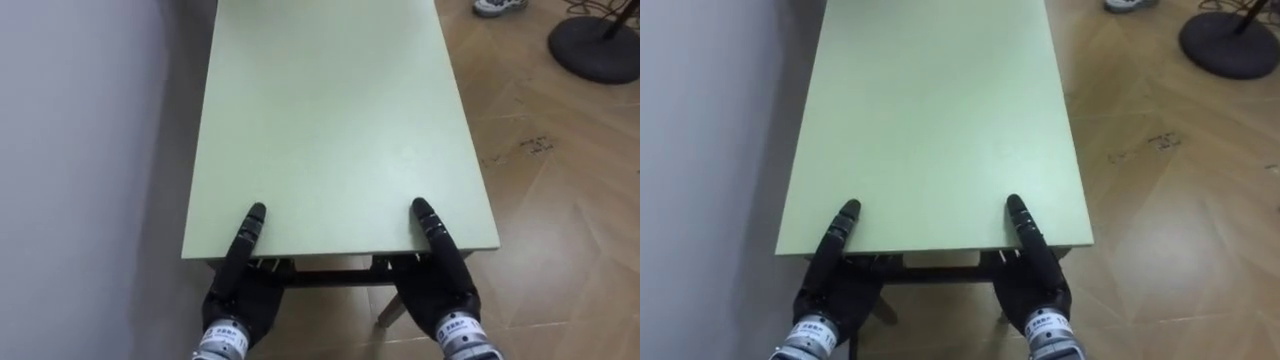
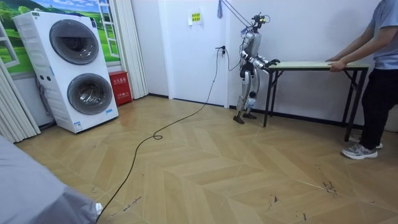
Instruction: Move table with human
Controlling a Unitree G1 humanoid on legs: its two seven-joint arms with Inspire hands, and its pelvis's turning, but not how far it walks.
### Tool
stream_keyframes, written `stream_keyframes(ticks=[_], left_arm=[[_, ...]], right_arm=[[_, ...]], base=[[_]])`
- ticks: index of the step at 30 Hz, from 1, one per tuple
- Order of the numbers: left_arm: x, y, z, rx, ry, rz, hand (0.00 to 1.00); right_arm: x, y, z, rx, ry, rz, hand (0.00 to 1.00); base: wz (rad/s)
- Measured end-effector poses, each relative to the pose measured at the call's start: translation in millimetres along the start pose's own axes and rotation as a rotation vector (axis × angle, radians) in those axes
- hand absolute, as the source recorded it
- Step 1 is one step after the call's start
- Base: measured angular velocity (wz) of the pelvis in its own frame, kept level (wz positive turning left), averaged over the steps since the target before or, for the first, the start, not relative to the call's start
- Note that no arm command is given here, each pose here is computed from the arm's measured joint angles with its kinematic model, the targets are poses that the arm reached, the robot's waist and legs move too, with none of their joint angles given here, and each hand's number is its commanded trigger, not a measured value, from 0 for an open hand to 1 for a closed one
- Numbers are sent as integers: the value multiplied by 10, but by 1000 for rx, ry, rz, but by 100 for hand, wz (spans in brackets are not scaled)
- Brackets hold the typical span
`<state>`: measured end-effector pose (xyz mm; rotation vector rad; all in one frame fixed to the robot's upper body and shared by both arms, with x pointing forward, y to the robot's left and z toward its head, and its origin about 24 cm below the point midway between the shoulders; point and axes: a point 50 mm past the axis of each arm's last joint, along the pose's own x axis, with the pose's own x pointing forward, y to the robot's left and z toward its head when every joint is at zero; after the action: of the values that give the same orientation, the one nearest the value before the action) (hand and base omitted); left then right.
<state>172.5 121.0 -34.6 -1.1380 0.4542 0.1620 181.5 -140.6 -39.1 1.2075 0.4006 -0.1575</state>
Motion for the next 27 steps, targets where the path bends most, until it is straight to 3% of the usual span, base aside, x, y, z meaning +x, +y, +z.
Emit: stream_keyframes(ticks=[23,24,25,27], left_arm=[[-86,284,-104,4,46,131,100],[-86,287,-105,4,46,132,96],[-86,295,-105,4,46,134,86],[-85,312,-89,2,39,136,87]], right_arm=[[-10,-214,-94,-37,61,-91,100],[-9,-217,-97,-37,61,-93,100],[-2,-219,-105,-37,61,-95,100],[4,-221,-118,-41,63,-96,100]], base=[[0],[0],[0],[0]])
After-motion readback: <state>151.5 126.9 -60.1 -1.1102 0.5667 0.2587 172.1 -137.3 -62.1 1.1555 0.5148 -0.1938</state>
